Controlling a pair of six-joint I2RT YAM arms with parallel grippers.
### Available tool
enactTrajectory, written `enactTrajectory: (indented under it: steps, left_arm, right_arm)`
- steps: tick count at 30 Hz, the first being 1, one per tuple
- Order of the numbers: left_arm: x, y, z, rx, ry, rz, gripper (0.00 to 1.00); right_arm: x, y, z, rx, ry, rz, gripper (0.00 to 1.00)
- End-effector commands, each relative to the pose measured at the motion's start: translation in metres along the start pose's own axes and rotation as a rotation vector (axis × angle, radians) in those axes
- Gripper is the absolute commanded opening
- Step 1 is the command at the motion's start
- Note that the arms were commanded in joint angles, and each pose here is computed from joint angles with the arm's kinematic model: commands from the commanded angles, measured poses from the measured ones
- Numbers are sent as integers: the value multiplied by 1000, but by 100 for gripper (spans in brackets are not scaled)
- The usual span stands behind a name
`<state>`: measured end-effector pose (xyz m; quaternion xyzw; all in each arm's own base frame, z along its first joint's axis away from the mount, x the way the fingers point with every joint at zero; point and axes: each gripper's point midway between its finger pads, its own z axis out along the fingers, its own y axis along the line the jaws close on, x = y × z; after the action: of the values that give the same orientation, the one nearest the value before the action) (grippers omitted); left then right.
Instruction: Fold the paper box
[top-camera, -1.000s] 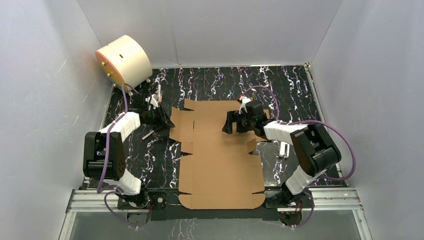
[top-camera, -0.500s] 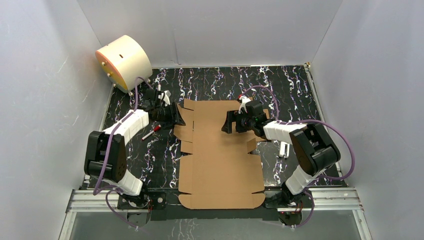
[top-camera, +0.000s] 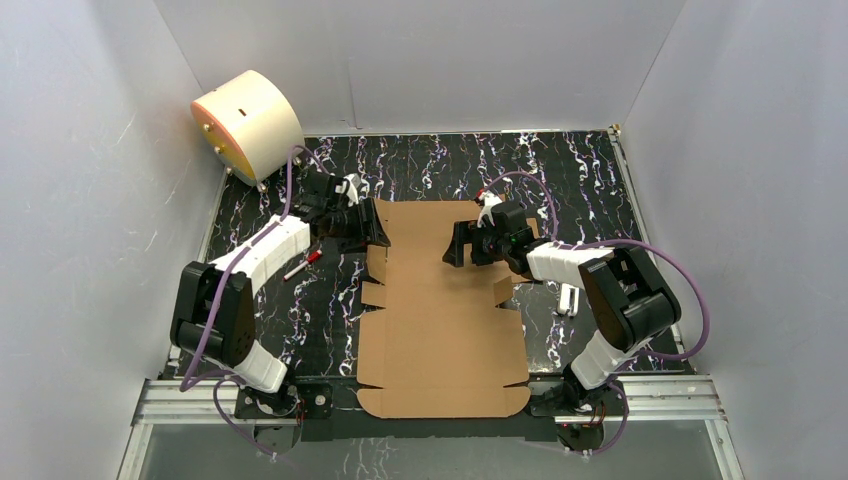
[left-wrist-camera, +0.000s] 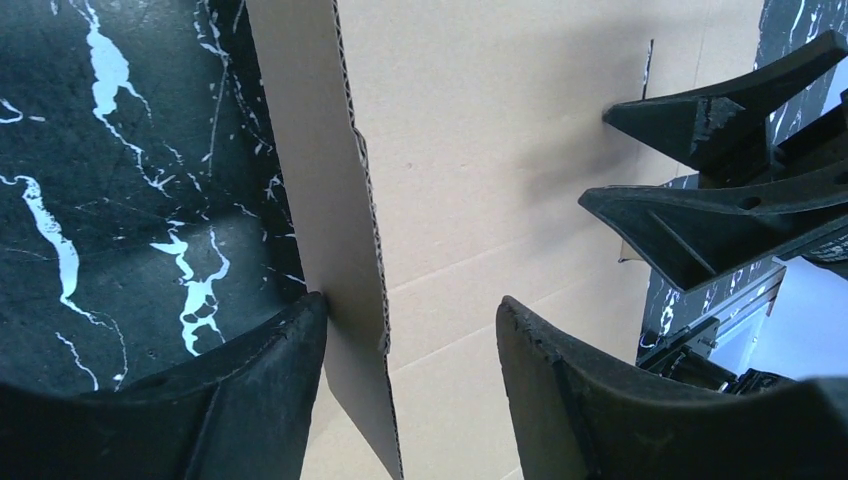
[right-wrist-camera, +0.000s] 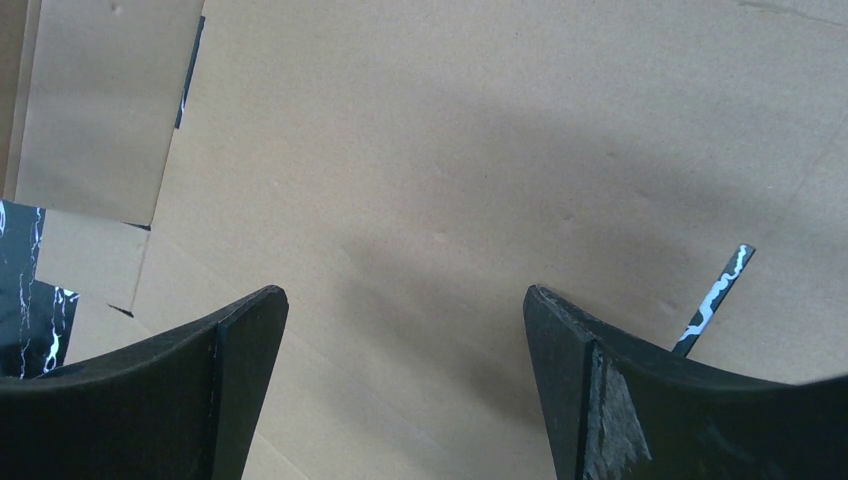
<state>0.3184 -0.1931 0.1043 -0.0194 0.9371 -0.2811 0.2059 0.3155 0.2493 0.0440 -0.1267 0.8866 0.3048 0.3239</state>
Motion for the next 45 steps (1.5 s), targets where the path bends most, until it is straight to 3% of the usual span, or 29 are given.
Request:
enactTrajectory:
  steps: [1, 15, 23, 36, 45]
  left_arm:
    - [-10, -26, -16, 40, -36, 23, 61]
    - [14, -70, 15, 85, 32, 91, 64]
    - [21, -72, 28, 65, 47, 113, 65]
    - [-15, -44, -25, -142, -186, 209, 73]
    - [-41, -35, -78, -219, -346, 241, 80]
  right_arm:
    - [10, 0, 4, -17, 24, 13, 97]
    - [14, -1, 7, -16, 32, 24, 97]
    - [14, -2, 6, -12, 31, 24, 97]
    - [-29, 17, -17, -17, -49, -37, 98]
    - [-78, 14, -61, 78, -157, -112, 98]
